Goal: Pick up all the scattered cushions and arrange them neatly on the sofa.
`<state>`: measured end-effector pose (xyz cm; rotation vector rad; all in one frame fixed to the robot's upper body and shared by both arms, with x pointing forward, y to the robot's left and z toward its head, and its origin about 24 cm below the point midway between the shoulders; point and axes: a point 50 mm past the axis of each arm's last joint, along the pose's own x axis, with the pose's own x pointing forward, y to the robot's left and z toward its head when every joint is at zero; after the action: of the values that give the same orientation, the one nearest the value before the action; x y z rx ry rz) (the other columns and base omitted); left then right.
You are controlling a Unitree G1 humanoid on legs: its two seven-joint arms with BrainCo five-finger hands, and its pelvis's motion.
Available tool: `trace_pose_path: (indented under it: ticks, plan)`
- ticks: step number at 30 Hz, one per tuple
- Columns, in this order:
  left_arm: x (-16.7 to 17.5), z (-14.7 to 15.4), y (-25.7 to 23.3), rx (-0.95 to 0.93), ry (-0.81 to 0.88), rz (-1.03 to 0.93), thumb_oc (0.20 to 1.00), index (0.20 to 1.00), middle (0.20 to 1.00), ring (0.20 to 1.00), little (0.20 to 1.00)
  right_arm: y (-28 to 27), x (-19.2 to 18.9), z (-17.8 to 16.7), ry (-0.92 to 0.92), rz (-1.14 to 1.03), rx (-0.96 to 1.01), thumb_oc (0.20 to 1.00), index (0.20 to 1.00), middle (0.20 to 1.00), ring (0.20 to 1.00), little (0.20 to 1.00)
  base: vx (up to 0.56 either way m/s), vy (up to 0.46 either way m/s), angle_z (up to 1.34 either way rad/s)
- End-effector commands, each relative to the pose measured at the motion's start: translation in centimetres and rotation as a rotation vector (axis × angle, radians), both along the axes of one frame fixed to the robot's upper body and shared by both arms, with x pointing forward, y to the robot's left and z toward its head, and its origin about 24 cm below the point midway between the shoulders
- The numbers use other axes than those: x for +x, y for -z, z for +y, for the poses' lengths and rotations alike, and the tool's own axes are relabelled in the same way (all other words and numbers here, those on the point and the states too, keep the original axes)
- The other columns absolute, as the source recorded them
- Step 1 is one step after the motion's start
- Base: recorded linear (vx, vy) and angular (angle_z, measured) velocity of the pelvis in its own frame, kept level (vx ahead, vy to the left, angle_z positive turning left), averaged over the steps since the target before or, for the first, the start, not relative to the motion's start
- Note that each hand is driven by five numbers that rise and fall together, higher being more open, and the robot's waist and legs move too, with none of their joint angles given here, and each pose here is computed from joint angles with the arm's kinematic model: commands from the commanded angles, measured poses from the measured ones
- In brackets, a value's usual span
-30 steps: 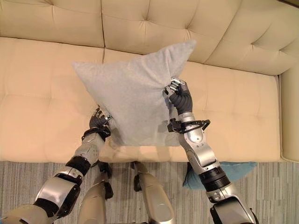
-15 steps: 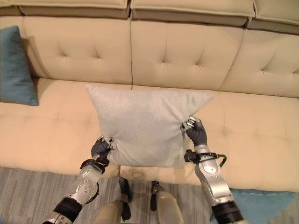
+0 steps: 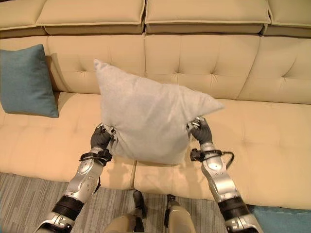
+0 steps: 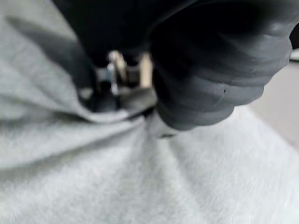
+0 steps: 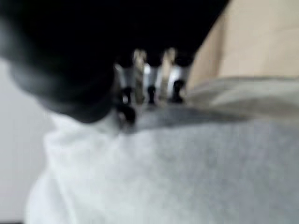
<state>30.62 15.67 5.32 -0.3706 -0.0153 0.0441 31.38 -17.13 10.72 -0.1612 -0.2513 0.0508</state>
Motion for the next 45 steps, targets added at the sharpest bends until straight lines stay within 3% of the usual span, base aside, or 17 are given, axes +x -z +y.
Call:
trace_pose_path:
  ticks: [1,5,10,18,34,45]
  plan:
    - [2.8,-4.8,-8.9,0.075,0.130,-0.392,0.200,0.200,0.200,0.200,0.200,-6.6,0.8,7.0,-0.236,-0.299,-0.045,0.200,0.200,0.200,0.200,0.200,-0.07,-0.006,0.03]
    - [5.3,-3.7,-13.5,0.195,0.016,-0.482,0.200,0.200,0.200,0.200,0.200,-12.7,2.2,9.3,-0.243,-0.476,-0.120,0.200,0.200,0.200,0.200,0.200,-0.06,-0.016,0.11]
    - [7.1,-2.5,-18.1,0.329,-0.082,-0.568,0.200,0.200,0.200,0.200,0.200,-16.4,2.9,10.6,-0.224,-0.562,-0.141,0.200,0.200,0.200,0.200,0.200,-0.01,-0.008,0.05]
    - [8.4,-2.6,-23.5,0.373,-0.149,-0.637,0.200,0.200,0.200,0.200,0.200,-20.2,3.1,12.4,-0.193,-0.662,-0.180,0.200,0.200,0.200,0.200,0.200,0.00,0.000,0.00]
    - [8.9,-4.1,-28.3,0.322,-0.138,-0.693,0.200,0.200,0.200,0.200,0.200,-24.5,2.5,16.3,-0.180,-0.795,-0.282,0.200,0.200,0.200,0.200,0.200,0.03,-0.008,0.00]
    - [8.6,-5.4,-29.1,0.334,-0.095,-0.720,0.200,0.200,0.200,0.200,0.200,-24.7,2.2,15.2,-0.095,-0.857,-0.324,0.200,0.200,0.200,0.200,0.200,0.00,-0.008,0.00]
